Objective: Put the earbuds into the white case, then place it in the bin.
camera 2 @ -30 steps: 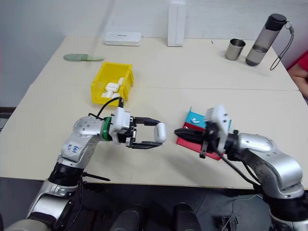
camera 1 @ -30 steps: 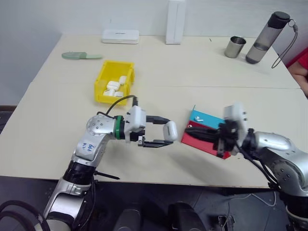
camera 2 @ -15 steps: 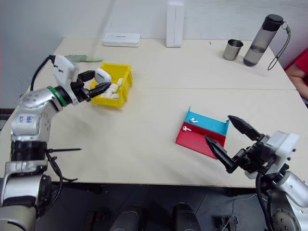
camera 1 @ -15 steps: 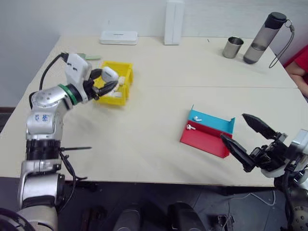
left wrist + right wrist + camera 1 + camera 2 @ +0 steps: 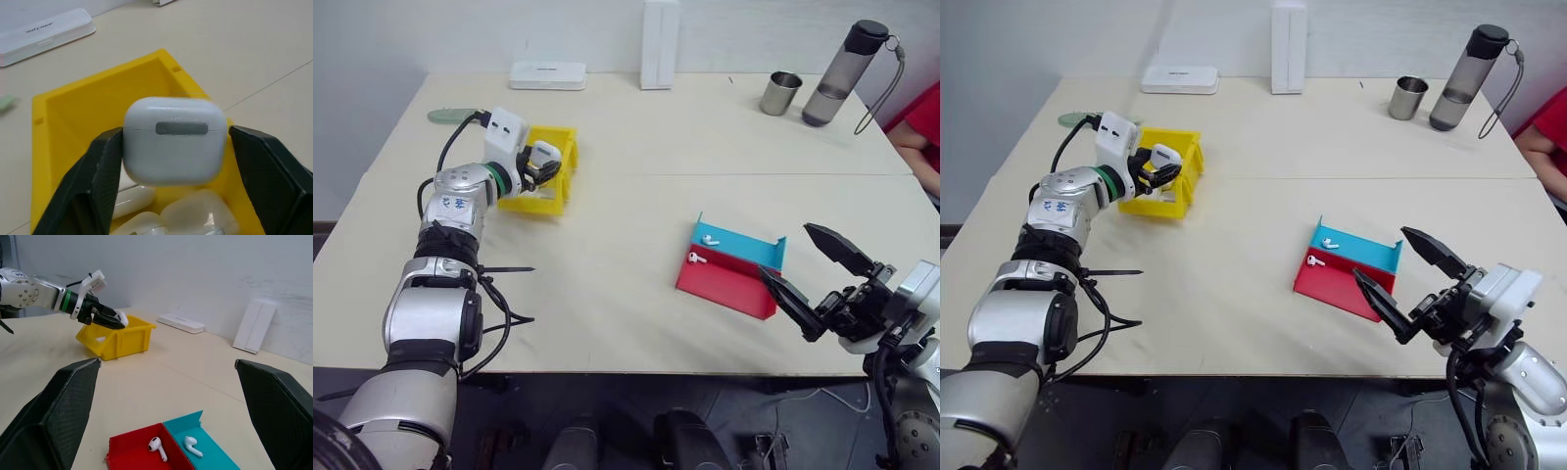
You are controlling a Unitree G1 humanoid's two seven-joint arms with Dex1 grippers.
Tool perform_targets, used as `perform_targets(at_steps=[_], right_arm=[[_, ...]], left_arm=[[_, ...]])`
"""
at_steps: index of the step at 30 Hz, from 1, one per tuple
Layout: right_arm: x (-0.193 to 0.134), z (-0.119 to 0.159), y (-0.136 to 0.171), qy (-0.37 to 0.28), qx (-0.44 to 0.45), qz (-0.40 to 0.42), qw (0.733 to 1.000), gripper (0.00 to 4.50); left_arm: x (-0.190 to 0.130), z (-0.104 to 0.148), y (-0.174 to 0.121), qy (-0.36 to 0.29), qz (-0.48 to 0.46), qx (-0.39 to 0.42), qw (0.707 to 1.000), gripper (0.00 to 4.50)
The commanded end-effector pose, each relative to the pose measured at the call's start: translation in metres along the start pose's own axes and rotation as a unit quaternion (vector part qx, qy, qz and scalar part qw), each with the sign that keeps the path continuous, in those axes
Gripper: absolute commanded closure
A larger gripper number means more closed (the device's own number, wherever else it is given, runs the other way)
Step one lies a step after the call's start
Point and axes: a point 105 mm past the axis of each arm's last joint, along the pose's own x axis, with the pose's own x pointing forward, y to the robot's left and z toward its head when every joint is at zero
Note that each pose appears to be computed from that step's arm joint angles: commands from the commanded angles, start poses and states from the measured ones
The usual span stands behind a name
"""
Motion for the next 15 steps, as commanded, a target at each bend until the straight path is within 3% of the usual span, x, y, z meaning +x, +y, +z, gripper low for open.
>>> perform_targets(at_steps=[1, 7, 10, 15], right_arm=[[-0.003, 0.007, -0.002, -0.008, -0.021, -0.001, 1.000, 0.00], [-0.007, 0.002, -0.006, 0.007, -0.031, 0.017, 0.999, 0.00], [-0.013, -0.005, -0.007, 0.037, -0.045, 0.053, 0.997, 0.00], [-0.032, -0.021, -0.020, 0.105, -0.074, 0.131, 0.983, 0.00]], left_arm=[[-0.010, 0.018, 0.014, -0.047, 0.016, 0.012, 0.999, 0.03], [-0.061, 0.051, 0.002, -0.165, -0.114, 0.084, 0.976, 0.03], [-0.102, 0.027, -0.014, -0.114, -0.196, 0.173, 0.958, 0.03], [-0.172, -0.019, -0.028, -0.026, -0.239, 0.219, 0.946, 0.03]])
